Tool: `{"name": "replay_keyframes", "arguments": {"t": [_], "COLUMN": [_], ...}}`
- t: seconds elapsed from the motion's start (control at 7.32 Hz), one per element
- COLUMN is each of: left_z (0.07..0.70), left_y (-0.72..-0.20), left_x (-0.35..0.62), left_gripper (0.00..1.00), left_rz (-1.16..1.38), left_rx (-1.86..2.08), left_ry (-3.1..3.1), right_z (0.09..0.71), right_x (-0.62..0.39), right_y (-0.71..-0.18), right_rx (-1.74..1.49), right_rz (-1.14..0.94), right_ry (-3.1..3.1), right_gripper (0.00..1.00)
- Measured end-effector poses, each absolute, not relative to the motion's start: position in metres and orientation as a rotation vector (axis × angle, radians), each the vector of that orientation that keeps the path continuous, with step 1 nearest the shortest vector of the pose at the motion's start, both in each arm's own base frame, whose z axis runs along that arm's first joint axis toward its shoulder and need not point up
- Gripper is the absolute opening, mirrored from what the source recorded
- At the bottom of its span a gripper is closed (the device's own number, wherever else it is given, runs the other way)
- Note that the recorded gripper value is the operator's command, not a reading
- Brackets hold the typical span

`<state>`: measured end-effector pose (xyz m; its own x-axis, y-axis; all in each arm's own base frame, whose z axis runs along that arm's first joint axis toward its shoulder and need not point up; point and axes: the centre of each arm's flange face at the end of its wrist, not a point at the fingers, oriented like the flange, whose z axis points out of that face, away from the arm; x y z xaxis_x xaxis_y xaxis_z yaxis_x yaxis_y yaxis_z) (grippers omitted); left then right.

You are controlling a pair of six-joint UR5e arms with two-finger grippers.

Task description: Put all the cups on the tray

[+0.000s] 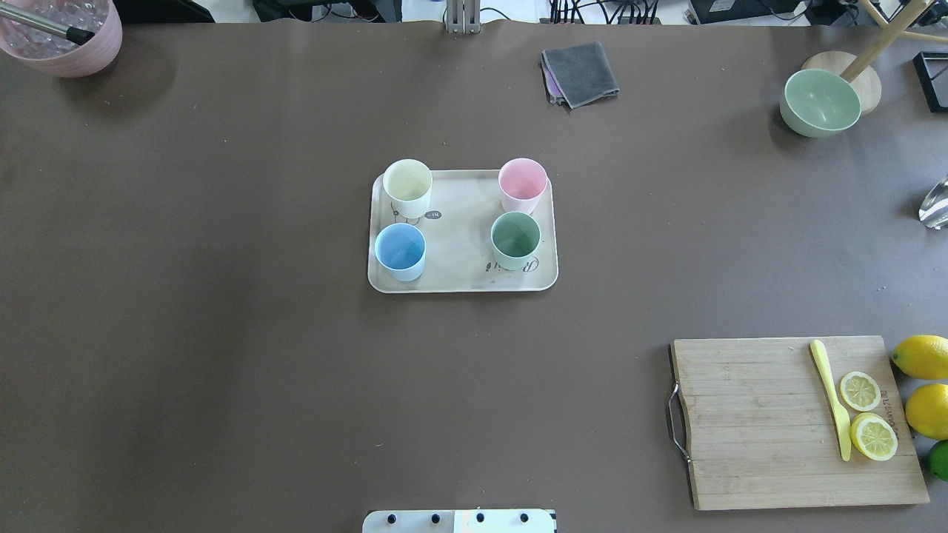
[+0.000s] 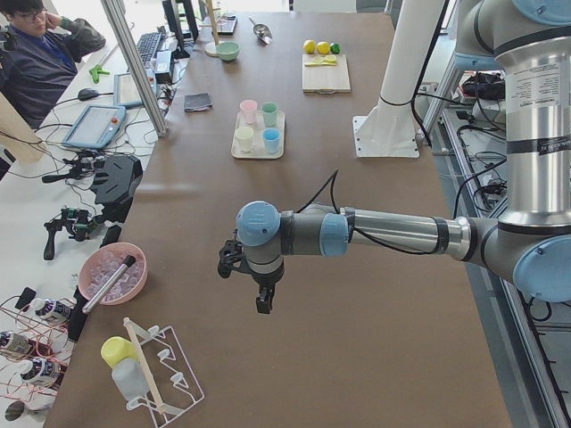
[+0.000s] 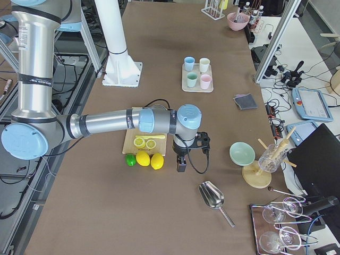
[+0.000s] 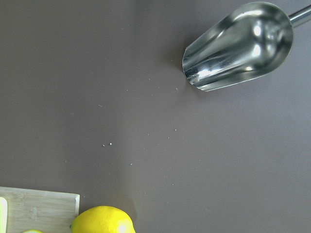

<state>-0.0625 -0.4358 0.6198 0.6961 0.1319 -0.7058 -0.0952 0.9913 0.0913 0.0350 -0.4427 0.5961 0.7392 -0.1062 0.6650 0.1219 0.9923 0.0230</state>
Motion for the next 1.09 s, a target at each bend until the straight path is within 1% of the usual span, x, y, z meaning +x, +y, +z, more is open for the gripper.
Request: {"name": "replay_keyframes", "arguments": {"t": [1.09], "left_z": [0.6095], "left_y": [-0.4366], "left_x": [-0.0687], "left_gripper": [0.98], "left_rz": [0.124], "left_rx": [0.078], "left_ry": [0.796], "right_z": [0.5905], "right_x": [0.0341], "right_y": [-0.4428], "right_rx": [-0.011], "right_rz": [-0.130], "right_ry": [-0.741], "right_gripper": [1.00]}}
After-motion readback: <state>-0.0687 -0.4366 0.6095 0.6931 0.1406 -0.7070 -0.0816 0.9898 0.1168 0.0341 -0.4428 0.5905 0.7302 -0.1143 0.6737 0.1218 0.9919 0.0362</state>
